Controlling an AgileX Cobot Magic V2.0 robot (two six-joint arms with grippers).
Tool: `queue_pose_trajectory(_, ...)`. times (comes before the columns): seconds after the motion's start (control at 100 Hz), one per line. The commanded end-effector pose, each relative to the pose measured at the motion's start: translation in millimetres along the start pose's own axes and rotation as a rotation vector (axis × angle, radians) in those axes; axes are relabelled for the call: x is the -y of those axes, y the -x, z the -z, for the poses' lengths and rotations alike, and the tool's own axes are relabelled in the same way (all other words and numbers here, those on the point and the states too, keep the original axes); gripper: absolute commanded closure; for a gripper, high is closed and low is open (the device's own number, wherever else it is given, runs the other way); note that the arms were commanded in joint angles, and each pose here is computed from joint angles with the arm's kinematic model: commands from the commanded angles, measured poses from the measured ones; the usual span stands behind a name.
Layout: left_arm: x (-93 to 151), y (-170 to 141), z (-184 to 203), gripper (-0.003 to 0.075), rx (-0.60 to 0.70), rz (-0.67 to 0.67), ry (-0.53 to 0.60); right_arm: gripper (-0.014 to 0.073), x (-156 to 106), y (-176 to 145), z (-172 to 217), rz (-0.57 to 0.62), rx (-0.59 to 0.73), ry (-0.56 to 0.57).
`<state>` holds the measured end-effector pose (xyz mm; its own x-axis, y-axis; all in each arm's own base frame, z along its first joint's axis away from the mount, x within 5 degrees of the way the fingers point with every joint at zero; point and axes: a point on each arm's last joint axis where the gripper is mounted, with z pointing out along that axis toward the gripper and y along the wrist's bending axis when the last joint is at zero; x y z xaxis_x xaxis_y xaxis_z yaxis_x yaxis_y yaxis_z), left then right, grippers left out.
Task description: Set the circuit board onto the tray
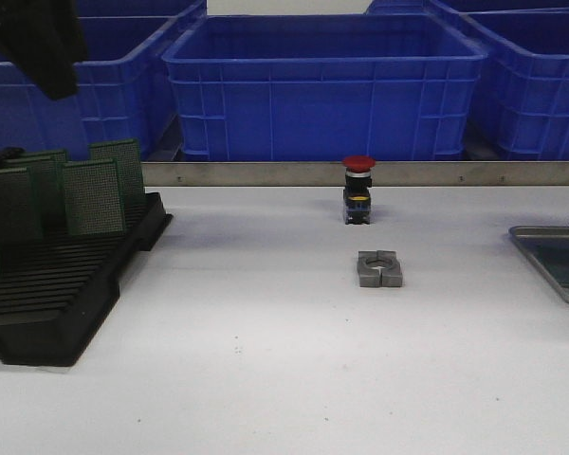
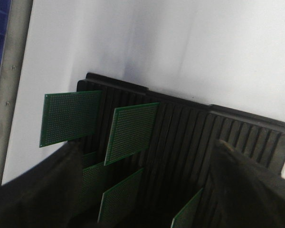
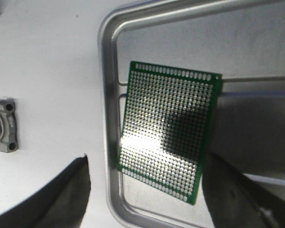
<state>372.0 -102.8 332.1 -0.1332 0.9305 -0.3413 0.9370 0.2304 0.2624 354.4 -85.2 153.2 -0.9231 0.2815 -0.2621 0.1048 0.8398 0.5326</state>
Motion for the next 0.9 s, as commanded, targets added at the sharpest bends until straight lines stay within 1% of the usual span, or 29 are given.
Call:
queue_pose_trajectory(0.0,-8.9,3.2,14.0,0.0208,0.048,-0.009,0.086,0.0076,-15.5,10.1,23.2,0.037,0.073,0.029)
queue_pose_trajectory(0.14,-17.5,-4.2,-6.9,0.0208,0.028,-0.046,0.068,0.0076,-15.5,10.1,23.2,0.037,0.073,0.029)
queue_pose_trajectory(0.38,-31.4,-11.7,-33.3,0.0208,0.016,-0.028,0.102,0.0076,-15.5,10.1,23.2,0.037,0.073,0.029)
queue_pose_trajectory(0.54,-34.0,-17.5,-48.3,0.0208,-0.023,-0.042,0.082,0.0076,-15.5,10.1,23.2,0.037,0.073,0.029)
queue_pose_trajectory(0.89,-36.4,-27.8,-78.0,0.0208,-0.051,-0.020,0.018,0.0076,-15.5,10.1,23.2,0.037,0.073,0.029)
